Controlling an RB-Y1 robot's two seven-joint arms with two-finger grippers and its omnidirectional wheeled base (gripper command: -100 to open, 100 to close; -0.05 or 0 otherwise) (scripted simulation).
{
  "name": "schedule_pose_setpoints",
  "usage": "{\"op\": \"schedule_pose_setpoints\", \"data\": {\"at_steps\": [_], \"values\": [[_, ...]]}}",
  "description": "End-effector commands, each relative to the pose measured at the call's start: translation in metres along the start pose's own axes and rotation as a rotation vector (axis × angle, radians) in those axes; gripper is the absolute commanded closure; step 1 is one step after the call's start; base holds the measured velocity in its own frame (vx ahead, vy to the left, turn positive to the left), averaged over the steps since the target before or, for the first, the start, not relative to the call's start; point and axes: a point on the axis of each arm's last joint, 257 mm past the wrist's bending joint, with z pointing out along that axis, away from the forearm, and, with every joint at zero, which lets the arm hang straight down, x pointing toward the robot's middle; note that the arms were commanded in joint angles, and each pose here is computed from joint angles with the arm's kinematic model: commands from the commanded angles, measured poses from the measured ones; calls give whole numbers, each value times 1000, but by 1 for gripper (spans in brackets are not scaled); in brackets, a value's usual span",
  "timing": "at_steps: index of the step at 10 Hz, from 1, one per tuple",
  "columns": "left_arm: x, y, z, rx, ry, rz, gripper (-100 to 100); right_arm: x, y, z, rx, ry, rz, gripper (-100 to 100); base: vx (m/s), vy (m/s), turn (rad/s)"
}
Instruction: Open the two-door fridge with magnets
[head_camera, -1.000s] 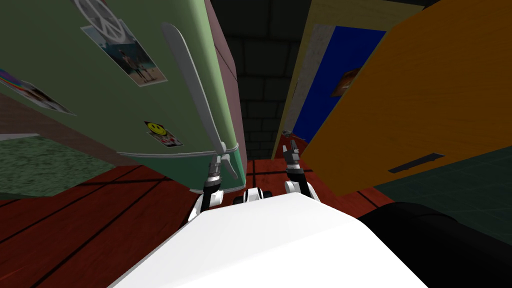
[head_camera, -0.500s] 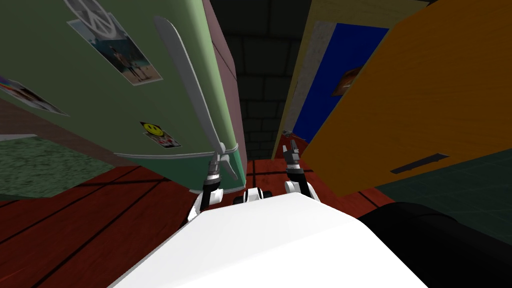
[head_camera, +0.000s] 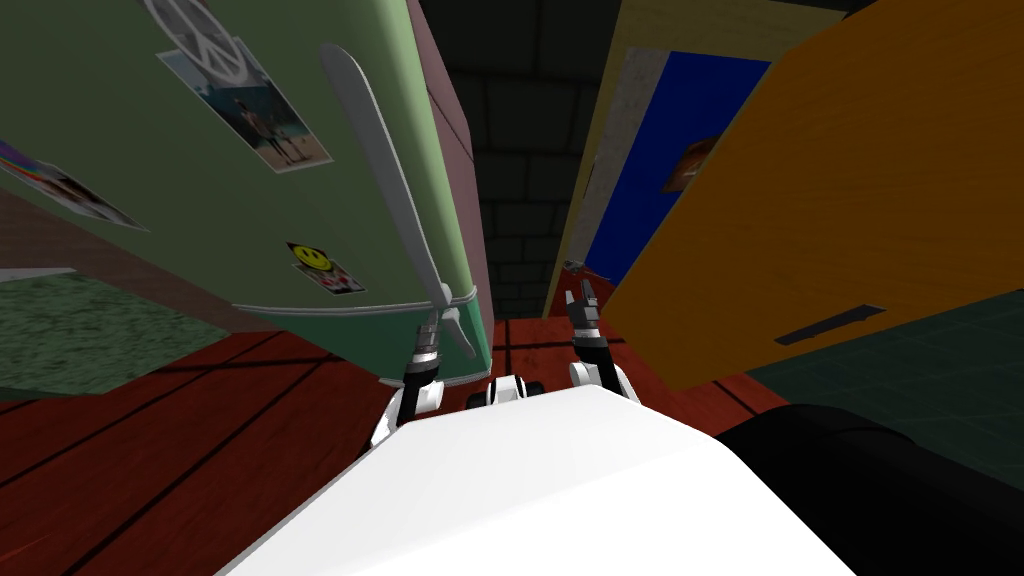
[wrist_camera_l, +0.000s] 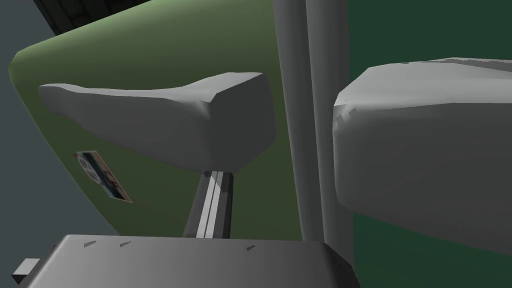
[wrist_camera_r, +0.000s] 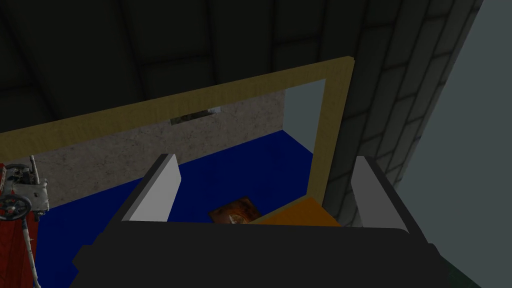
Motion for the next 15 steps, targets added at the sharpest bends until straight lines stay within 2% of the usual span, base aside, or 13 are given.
{"op": "schedule_pose_setpoints", "data": {"at_steps": [1, 2, 5, 6, 7, 10, 11, 12, 14, 15], "values": [[2, -1, 8, 0, 5, -76, -100, 0, 0, 0, 0, 0, 0, 0, -39, -20, -45], [6, -1, 9, -4, -26, -110, -100, 0, 0, 0, 0, 0, 0, 0, -30, -15, -2], [10, -2, 10, -9, -69, -153, -100, 0, 0, 0, 0, 0, 0, 0, -5, -4, -3], [9, -2, 10, -8, -60, -144, -100, 0, 0, 0, 0, 0, 0, 0, 0, 0, 0], [8, -7, 18, -8, -61, -145, -100, 0, 0, 0, 0, 0, 0, 0, 21, -4, 0], [5, -13, 28, -8, -61, -145, -100, 0, 0, 0, 0, 0, 0, 0, 29, -2, 1], [6, -12, 26, -7, -61, -145, -100, 0, 0, 0, 0, 0, 0, 0, 13, 0, -2], [7, -8, 20, -8, -61, -145, 100, 0, 0, 0, 0, 0, 0, 0, -11, 3, 0], [9, -3, 12, -8, -61, -146, 100, 0, 0, 0, 0, 0, 0, 0, -32, 1, -2], [8, -4, 15, -10, -60, -146, 100, 0, 0, 0, 0, 0, 0, 0, -19, -1, 0]]}}
